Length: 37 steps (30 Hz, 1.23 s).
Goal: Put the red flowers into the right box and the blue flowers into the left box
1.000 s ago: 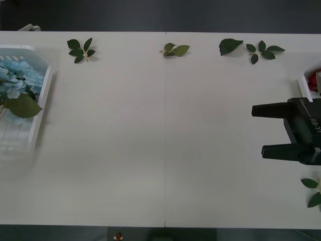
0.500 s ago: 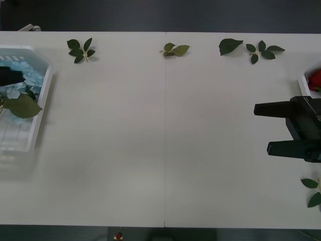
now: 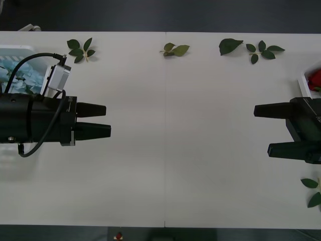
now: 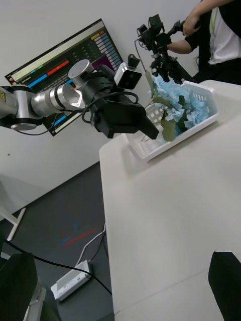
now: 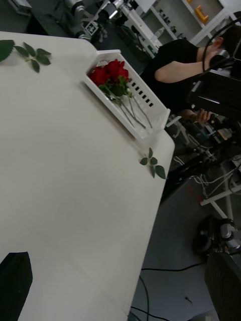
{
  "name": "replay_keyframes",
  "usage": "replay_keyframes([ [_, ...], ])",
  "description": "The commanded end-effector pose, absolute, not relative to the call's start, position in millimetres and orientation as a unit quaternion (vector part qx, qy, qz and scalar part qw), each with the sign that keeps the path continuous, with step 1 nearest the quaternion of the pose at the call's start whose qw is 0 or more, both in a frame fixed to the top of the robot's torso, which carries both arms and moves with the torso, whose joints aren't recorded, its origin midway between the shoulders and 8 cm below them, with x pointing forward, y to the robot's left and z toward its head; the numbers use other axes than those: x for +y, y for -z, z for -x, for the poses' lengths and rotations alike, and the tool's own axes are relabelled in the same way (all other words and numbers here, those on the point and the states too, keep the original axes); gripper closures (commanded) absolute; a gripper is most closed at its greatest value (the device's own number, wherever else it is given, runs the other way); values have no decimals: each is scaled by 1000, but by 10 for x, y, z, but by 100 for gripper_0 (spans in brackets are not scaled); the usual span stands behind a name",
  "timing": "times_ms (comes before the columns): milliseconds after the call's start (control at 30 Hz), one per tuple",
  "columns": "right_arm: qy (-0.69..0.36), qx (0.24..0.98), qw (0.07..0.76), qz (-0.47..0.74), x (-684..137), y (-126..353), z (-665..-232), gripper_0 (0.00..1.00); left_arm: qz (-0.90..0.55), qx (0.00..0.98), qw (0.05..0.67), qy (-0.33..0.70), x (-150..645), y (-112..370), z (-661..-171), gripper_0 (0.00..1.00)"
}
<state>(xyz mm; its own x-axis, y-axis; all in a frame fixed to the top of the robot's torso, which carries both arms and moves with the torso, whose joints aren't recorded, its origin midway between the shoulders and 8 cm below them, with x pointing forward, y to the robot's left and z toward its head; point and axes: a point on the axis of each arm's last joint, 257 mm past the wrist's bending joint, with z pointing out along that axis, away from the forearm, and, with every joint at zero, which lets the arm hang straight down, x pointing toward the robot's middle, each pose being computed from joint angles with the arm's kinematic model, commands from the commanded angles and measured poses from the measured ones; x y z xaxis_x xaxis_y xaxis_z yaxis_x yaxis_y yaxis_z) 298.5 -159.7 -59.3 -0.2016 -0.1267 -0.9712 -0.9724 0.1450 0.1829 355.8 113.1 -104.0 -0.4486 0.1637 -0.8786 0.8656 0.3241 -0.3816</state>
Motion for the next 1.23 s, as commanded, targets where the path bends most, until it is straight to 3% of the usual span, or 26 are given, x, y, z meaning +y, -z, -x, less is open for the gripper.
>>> replay_keyframes([
  [33, -483, 614, 439, 444, -1583, 540, -2975, 0, -437, 672, 400, 444, 974, 890, -3290, 0],
  [300, -483, 614, 439, 444, -1583, 540, -2975, 0, -453, 646, 379, 484, 822, 809, -2865, 0],
  [800, -483, 614, 439, 444, -1583, 540, -2975, 0, -426, 673, 401, 452, 1141, 866, -3193, 0],
  [1233, -483, 614, 439, 444, -1583, 540, -2975, 0, -426, 673, 401, 452, 1141, 866, -3193, 0],
])
